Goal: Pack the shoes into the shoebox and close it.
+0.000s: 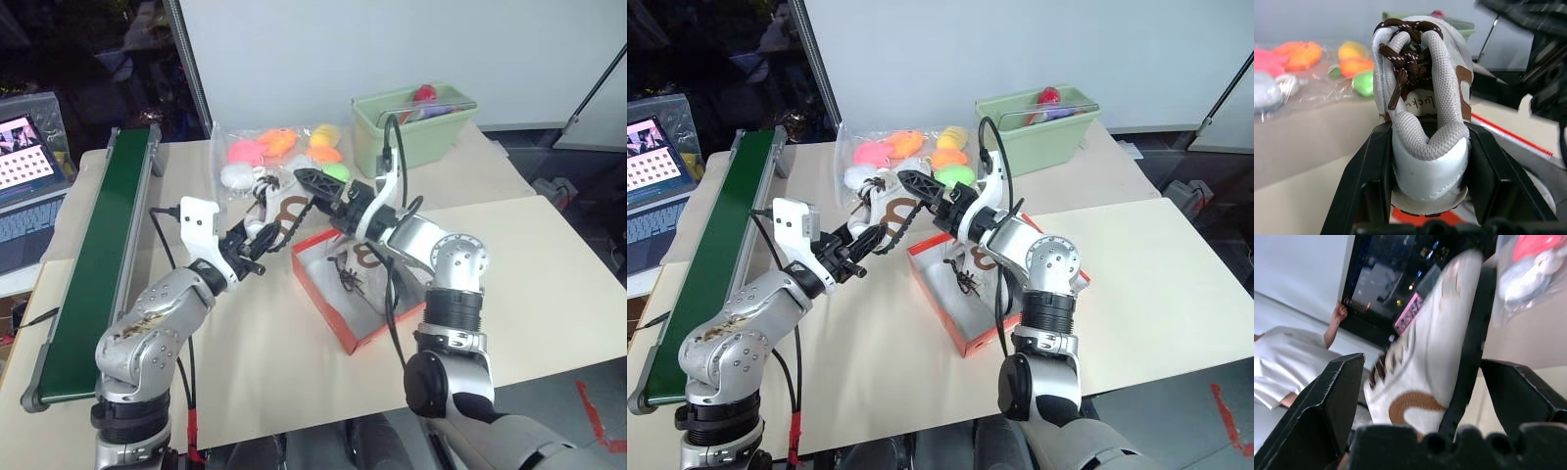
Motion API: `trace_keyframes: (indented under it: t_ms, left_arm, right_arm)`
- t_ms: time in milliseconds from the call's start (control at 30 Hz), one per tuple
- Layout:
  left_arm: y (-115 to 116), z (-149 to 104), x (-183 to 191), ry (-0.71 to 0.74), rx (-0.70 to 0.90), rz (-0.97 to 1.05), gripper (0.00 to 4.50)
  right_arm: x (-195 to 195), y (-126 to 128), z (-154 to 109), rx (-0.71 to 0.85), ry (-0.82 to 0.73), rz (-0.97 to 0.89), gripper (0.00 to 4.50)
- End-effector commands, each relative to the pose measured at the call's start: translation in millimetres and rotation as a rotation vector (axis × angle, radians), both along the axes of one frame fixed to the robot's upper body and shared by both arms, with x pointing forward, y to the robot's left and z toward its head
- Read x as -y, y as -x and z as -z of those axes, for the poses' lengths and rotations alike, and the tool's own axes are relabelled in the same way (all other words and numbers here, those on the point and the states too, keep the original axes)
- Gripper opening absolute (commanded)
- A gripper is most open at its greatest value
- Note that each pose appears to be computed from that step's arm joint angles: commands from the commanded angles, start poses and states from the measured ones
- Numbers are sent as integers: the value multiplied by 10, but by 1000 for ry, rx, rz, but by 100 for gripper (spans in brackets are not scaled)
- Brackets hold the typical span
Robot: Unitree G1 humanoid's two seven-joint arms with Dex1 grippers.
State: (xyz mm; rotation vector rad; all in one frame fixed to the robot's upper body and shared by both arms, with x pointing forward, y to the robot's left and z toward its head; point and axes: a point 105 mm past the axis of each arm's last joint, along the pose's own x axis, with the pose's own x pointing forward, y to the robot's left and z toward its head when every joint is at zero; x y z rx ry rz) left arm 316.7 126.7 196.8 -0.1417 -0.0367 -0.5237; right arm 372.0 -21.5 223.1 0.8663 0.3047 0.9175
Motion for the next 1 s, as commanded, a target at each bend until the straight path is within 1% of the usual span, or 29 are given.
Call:
trace_keyframes:
  t_ms: [33,300,333,367,400,433,700,767,1000]
  left_arm:
    - [-23,-160,-33,-13,72,-13,204]
    - [-57,-146,-17,-10,72,-17,204]
    - [-55,-147,-12,-10,73,-16,197]
    - [-50,-151,-6,-9,76,-14,197]
    - [-47,-154,-2,-9,78,-13,197]
    - [-46,-156,1,-9,80,-12,197]
    - [-16,-149,19,-4,84,-12,197]
    - [-10,-141,25,-4,82,-11,197]
    - [1,-107,50,-41,74,-2,197]
  right_arm:
    - [-55,105,-112,63,20,-39,450]
    - [-185,210,-92,76,46,-82,450]
    - [-190,214,-91,76,46,-82,399]
    - [-202,225,-104,78,42,-85,392]
    - [-210,234,-114,80,37,-87,349]
    - [-217,239,-127,82,32,-89,322]
    - [-305,301,-194,101,17,-109,48]
    - [-320,315,-205,103,12,-113,0]
    - [-361,377,-280,126,-5,-133,0]
